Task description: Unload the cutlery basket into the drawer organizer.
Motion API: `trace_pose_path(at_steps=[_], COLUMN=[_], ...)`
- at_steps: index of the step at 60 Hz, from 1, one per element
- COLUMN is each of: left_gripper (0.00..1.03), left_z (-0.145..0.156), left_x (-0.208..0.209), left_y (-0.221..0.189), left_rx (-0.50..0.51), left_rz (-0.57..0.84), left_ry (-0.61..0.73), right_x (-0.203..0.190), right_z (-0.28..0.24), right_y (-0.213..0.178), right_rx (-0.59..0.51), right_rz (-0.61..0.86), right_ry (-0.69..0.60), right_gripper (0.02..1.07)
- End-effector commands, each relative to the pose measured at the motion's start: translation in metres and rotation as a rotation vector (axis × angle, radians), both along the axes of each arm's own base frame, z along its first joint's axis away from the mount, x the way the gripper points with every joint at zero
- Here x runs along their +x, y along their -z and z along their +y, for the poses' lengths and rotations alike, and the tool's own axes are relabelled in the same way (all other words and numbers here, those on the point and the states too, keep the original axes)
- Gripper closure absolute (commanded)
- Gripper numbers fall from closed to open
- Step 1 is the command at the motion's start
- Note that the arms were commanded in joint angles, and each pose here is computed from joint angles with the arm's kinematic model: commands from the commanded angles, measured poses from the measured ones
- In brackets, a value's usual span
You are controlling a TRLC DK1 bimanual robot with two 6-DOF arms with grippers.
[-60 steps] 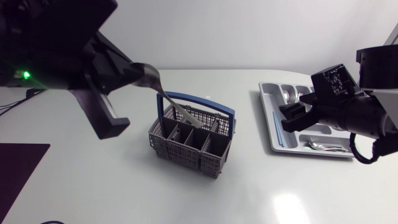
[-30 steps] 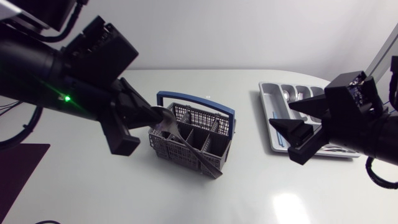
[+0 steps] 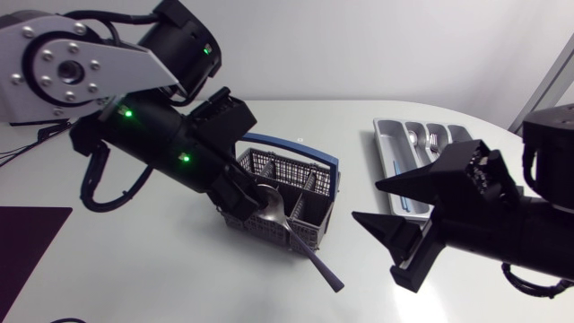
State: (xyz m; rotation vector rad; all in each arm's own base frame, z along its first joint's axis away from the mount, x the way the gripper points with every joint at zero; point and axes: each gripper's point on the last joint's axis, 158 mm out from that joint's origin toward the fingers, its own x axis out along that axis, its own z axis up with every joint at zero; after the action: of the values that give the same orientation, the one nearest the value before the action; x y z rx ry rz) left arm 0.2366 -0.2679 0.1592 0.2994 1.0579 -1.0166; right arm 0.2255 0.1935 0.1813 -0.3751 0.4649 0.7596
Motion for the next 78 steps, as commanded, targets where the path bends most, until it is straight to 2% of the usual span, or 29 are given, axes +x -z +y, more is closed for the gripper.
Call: trace_pose_path(at_steps=[1,18,25,34,47,63,70,78], left_gripper=[1.0,1.0,1.0,1.0,1.0,1.0,1.0,1.0], left_z=[-0.012,-0.031,-0.033,-0.027,-0.021,-0.019,-0.017,-0.016], left_x=[0.008,0.02,0.025,0.036,0.05,0.056,0.056,0.055], left_y=[-0.004,-0.011,-0.012,-0.011,-0.015,-0.021,-0.021,-0.02], left_rx=[-0.029,-0.065,-0.071,-0.073,-0.094,-0.103,-0.101,-0.096], left_rz=[0.029,0.092,0.112,0.127,0.138,0.138,0.141,0.147], left_ry=[-0.021,-0.043,-0.062,-0.103,-0.148,-0.172,-0.176,-0.179], right_x=[-0.001,0.003,0.012,0.022,0.031,0.036,0.039,0.042], right_z=[0.01,0.041,0.052,0.06,0.066,0.071,0.071,0.07], right_y=[0.006,0.015,0.017,0.016,0.02,0.036,0.034,0.032], right_rx=[0.002,-0.046,-0.107,-0.127,-0.184,-0.238,-0.242,-0.254], right_rz=[0.028,0.051,-0.002,-0.059,-0.185,-0.208,-0.234,-0.252], right_ry=[-0.011,-0.077,-0.068,-0.059,-0.043,-0.048,-0.042,-0.032], right_gripper=[0.31,0.32,0.32,0.33,0.45,0.49,0.64,0.71])
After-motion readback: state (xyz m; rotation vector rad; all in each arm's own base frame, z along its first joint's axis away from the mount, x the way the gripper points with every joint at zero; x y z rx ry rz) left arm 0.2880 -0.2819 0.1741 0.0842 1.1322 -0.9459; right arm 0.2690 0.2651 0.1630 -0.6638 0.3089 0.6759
